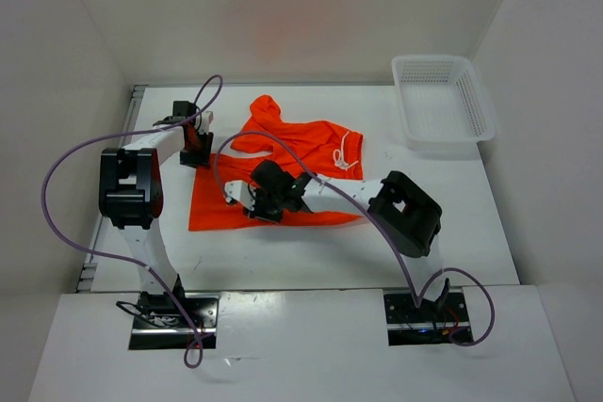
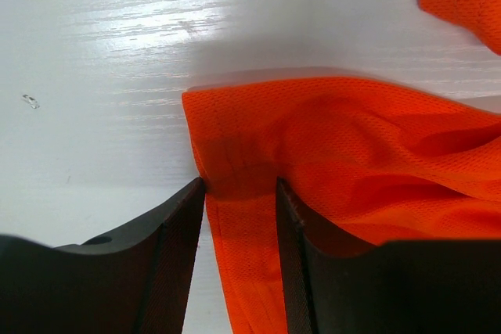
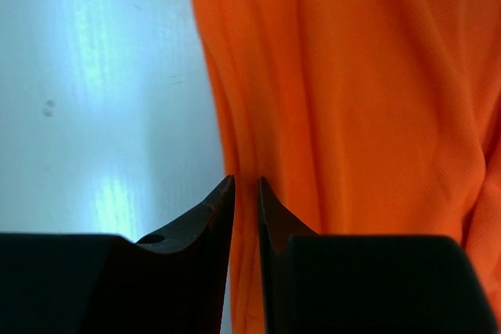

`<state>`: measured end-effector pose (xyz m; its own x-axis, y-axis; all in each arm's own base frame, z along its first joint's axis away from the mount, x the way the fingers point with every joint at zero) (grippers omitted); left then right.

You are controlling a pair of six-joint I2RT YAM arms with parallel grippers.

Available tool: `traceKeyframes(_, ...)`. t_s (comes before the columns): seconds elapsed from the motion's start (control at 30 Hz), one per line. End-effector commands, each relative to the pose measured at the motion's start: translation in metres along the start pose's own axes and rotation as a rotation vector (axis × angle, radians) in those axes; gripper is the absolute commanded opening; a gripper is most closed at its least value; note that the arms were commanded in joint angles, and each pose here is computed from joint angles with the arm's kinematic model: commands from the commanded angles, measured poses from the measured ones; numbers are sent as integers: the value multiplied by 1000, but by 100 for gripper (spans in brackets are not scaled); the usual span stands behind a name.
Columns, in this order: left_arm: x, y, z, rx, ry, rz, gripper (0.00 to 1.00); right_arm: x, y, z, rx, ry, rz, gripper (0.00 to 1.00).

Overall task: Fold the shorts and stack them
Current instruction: Flatten the shorts out

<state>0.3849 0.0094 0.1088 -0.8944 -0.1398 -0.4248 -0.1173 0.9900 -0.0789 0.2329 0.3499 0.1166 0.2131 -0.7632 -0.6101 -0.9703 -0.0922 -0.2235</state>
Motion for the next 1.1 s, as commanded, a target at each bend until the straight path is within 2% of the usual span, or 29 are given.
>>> traceKeyframes(0.0, 25, -4, 9, 37, 124, 6, 49, -9, -17, 0, 127, -23, 10, 23)
traceKeyframes(0.07, 29, -4, 10, 44, 135, 5, 49, -6, -17, 1, 140, -15, 1, 23)
traceKeyframes(0.2, 30, -4, 10, 43, 144, 4, 49, 4, -11, 6, 116, 15, 0, 29)
traceKeyframes(0.57, 30, -3, 11, 33, 153, 5, 49, 22, 11, 10, 18, 63, 4, 32)
traceKeyframes(0.83, 28, -3, 13, 24, 152, 5, 49, 15, 11, 0, 8, 41, -18, 27)
traceKeyframes(1.07, 31, -2, 14, 23, 161, 5, 49, 4, 15, -13, -3, -4, -14, 34)
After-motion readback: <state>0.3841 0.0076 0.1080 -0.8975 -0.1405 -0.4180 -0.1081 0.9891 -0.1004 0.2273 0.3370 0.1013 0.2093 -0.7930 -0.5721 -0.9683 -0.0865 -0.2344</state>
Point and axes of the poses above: each gripper's point midway between its finger pads, its own z axis out along the fingers, its own y axis along the line the jaws close on, x = y × z, the point moved 10 cm from there along -z, back along the fingers, and after that the axes turned 11 degrees about -z, right-handed, at the moved point
